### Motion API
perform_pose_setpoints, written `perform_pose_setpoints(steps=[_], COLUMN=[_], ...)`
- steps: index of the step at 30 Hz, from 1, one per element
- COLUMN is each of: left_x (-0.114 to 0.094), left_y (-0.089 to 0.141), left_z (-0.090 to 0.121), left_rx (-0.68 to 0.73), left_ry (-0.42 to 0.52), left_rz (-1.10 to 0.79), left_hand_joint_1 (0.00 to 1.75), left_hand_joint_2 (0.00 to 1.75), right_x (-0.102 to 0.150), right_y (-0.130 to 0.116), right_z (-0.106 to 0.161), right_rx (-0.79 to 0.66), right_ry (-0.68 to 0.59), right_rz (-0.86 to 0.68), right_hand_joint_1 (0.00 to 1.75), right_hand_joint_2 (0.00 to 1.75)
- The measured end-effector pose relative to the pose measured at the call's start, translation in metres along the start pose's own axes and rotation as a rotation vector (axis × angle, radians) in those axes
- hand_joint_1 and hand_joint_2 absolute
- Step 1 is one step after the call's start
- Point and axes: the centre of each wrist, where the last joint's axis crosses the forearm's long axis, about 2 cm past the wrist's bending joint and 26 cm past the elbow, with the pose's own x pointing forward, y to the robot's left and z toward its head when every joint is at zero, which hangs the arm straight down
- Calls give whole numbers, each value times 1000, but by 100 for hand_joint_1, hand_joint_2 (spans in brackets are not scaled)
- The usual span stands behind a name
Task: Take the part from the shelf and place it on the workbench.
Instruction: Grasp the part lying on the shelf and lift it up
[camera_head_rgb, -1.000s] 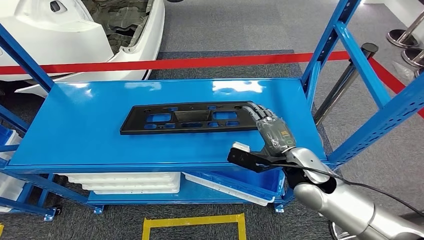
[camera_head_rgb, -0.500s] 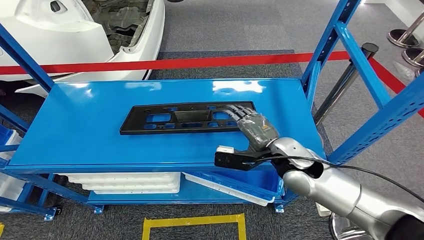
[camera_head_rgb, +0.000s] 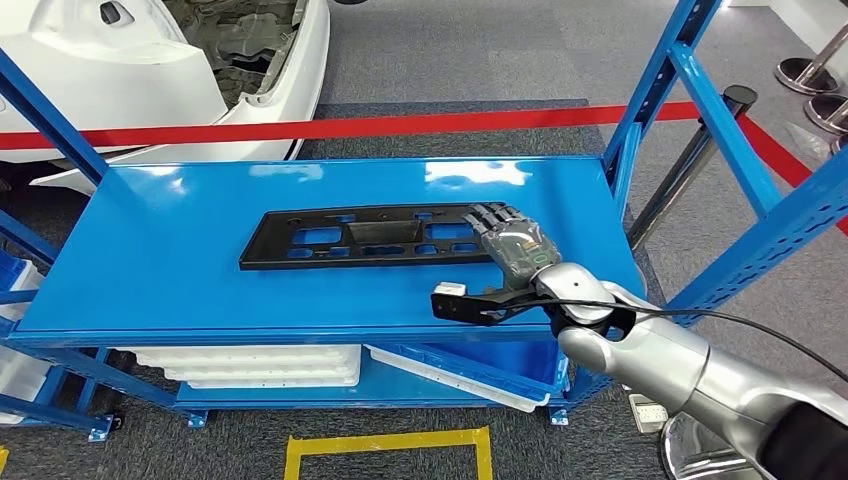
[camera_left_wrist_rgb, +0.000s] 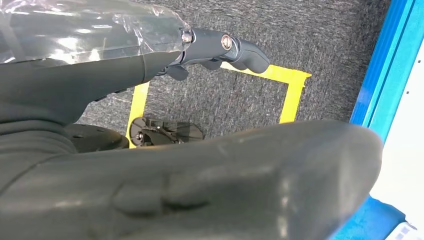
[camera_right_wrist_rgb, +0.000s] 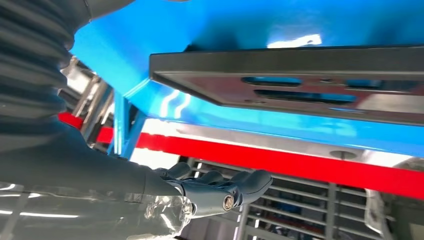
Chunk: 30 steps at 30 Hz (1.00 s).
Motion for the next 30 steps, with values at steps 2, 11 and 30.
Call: perform_pose_setpoints(steps=[2, 11, 30], left_x=[0, 0, 0], left_y=[0, 0, 0], left_z=[0, 0, 0], left_rx=[0, 0, 17], left_ry=[3, 4, 7], left_rz=[0, 0, -12], left_hand_joint_1=[0, 0, 0], left_hand_joint_2=[0, 0, 0], right_x=[-2, -9, -14], right_y=[1, 3, 10], right_z=[0, -1, -4], right_rx=[-13, -39, -223], right_ry=[14, 38, -66], right_rz=[23, 62, -28], right_hand_joint_1=[0, 0, 0], right_hand_joint_2=[175, 175, 175])
